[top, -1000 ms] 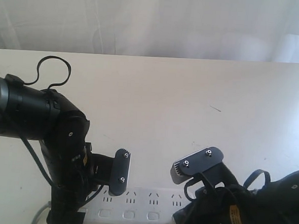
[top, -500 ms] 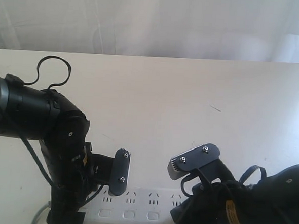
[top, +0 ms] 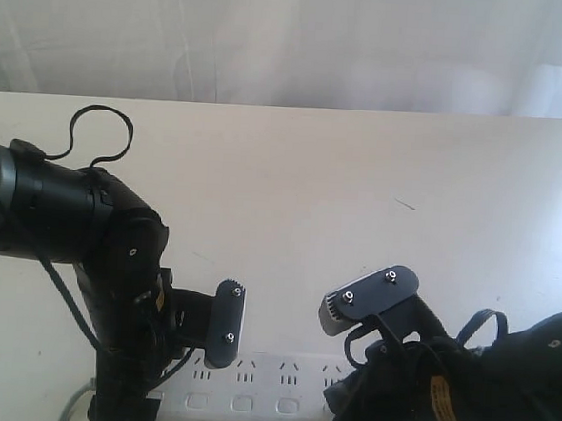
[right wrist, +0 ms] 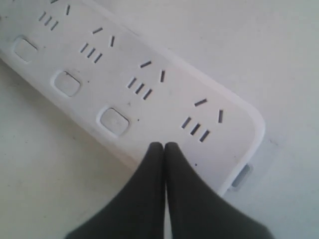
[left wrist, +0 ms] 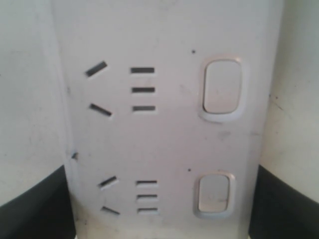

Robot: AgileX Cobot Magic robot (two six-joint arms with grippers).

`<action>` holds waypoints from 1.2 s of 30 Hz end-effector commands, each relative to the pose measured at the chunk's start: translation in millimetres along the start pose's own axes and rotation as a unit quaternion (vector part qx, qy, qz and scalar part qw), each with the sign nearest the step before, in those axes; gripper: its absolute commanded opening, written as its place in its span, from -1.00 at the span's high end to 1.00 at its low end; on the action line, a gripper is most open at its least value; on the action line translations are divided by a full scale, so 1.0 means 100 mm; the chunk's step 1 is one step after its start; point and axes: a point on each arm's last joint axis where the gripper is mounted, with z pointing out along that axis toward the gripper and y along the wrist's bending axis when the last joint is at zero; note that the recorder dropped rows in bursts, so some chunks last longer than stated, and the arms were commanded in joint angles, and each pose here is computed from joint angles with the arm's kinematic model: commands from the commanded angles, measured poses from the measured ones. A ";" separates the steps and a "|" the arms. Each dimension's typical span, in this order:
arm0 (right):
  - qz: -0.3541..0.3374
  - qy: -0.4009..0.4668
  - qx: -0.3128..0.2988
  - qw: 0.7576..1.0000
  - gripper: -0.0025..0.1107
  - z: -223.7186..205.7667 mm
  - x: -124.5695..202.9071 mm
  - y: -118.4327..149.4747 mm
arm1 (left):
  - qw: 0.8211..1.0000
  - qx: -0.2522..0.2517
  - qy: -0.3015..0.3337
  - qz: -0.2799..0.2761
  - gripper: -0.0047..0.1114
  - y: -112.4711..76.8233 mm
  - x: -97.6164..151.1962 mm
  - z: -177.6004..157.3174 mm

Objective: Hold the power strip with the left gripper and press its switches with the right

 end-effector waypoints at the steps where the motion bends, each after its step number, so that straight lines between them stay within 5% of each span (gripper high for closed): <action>1: -0.008 0.002 0.005 1.000 0.96 -0.01 0.03 -0.01 | 1.000 0.005 0.016 0.002 0.92 -0.02 0.04 0.15; 25: 0.008 0.126 0.006 0.992 0.96 0.43 0.34 -0.09 | 1.000 0.005 0.016 0.002 0.92 -0.02 0.04 0.15; 30: -0.012 0.061 -0.025 0.998 0.96 0.22 0.11 0.01 | 1.000 0.005 0.016 0.002 0.92 -0.02 0.04 0.15; 36: -0.044 -0.127 -0.027 0.991 0.96 -0.51 -0.29 0.14 | 1.000 0.005 0.016 0.003 0.92 -0.02 0.04 0.15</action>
